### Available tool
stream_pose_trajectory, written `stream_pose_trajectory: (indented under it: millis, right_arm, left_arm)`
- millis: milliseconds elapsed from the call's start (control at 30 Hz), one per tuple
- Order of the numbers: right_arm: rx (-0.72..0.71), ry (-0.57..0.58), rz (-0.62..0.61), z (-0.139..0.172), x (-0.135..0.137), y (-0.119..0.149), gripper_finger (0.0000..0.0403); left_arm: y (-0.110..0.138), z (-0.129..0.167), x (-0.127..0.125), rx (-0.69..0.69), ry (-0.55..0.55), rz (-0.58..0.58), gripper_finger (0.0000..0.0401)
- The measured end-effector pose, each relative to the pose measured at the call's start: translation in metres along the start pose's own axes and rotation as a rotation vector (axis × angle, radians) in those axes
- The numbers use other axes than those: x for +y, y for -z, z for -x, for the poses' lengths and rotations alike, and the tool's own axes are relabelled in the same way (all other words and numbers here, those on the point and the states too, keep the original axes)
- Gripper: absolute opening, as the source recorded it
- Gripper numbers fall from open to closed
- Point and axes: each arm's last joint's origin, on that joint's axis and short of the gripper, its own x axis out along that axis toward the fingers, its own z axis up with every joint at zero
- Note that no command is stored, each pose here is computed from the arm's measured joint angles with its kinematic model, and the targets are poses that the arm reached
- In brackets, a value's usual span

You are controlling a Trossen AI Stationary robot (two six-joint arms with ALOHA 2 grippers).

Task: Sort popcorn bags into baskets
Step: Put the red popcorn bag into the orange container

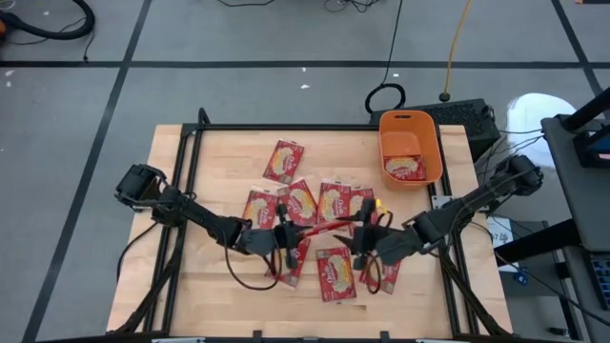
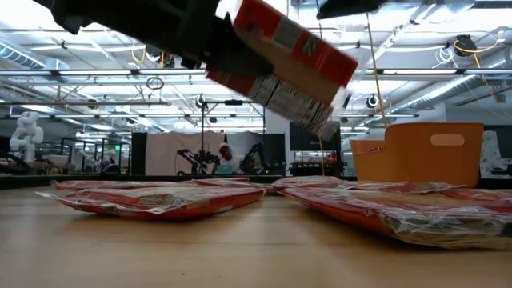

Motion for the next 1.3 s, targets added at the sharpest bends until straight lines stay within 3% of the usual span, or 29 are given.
stream_pose_trajectory:
  millis: [233, 533, 733, 1067, 1300]
  right_arm:
    - [0.146, -0.077, 0.091, -0.019, 0.002, -0.034, 0.0212]
    - [0.329, -0.078, 0.139, -0.064, -0.001, -0.022, 0.0212]
    - [0.398, -0.143, 0.122, -0.083, -0.003, -0.011, 0.0205]
    - [0.42, -0.215, 0.136, -0.088, -0.005, -0.007, 0.0095]
    - [0.414, -0.221, 0.153, -0.087, -0.006, -0.008, 0.0018]
  left_arm:
    - [0.006, -0.001, 0.001, 0.05, 0.001, 0.003, 0.005]
    - [0.006, -0.001, 0.0, 0.051, 0.031, -0.013, 0.0028]
    - [0.006, -0.001, 0.0, 0.054, 0.038, -0.027, 0.0045]
    - [0.006, -0.001, 0.0, 0.054, 0.038, -0.037, 0.0027]
    - [0.006, -0.001, 0.0, 0.056, 0.033, -0.011, 0.0051]
